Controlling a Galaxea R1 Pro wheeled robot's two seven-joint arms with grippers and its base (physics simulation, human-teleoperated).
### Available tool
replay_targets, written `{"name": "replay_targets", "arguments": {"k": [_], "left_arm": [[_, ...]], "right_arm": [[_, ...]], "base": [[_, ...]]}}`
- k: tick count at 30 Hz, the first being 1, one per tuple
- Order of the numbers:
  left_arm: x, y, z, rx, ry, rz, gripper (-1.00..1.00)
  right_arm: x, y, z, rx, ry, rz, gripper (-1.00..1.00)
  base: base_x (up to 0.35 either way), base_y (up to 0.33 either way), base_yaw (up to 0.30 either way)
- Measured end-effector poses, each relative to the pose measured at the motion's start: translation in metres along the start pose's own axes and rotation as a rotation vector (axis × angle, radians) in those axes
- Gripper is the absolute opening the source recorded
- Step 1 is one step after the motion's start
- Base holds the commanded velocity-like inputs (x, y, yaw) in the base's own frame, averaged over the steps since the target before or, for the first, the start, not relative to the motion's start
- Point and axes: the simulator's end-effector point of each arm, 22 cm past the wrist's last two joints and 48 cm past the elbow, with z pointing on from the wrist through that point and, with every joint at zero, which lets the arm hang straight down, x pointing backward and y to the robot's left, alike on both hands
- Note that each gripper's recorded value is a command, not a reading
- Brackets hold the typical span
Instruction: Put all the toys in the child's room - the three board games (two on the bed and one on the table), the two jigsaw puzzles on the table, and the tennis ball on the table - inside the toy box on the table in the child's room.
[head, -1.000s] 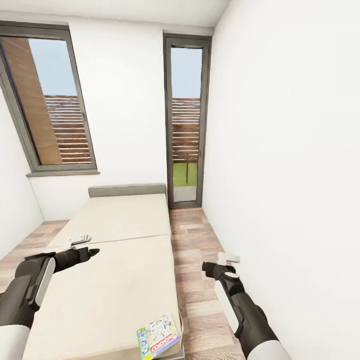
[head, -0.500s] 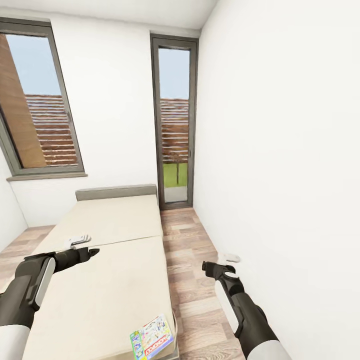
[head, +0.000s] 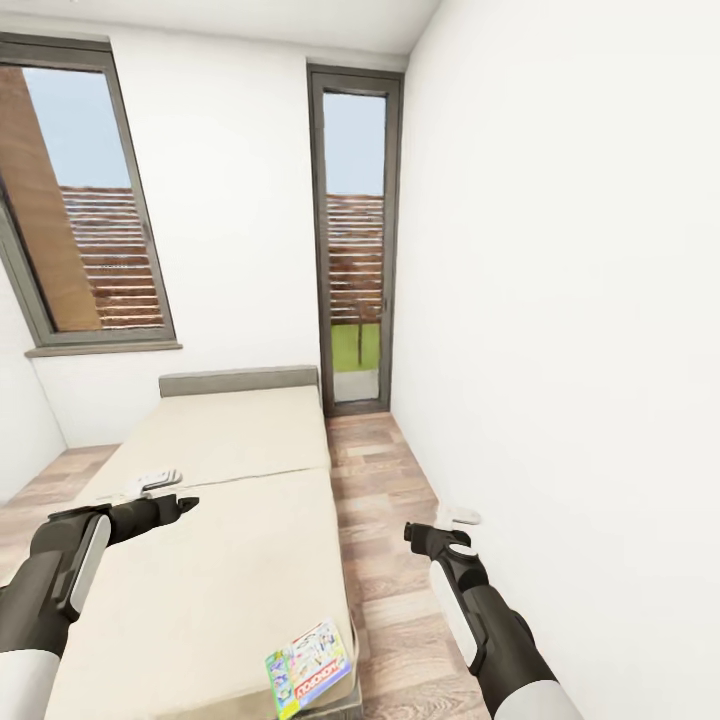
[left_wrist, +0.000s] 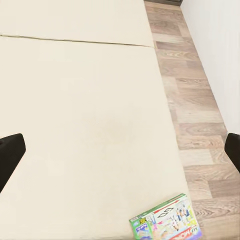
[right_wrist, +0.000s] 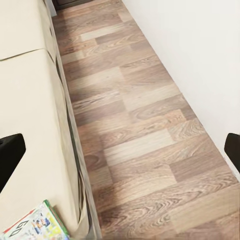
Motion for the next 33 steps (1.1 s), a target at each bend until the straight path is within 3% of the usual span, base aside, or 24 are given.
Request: {"name": "replay_targets", "arguments": {"k": [16,25,33], "left_arm": [[0.006,0.002,0.005,-0.003,0.015,-0.001,1.0],[0.008,0.001,0.006,-0.003,0.018,-0.002,1.0],[0.009,0.001,0.007,-0.003,0.02,-0.002,1.0]], "right_arm": [[0.008,0.012,0.002,-0.018,0.01,-0.036,1.0],[0.009,0.014,0.002,-0.022,0.012,-0.039,1.0],[0.011,0.014,0.003,-0.022,0.015,-0.039,1.0]], "base": [[-0.045,-0.002,0.136],[-0.001,-0.152,0.222],[0.084,-0.044,0.056]]}}
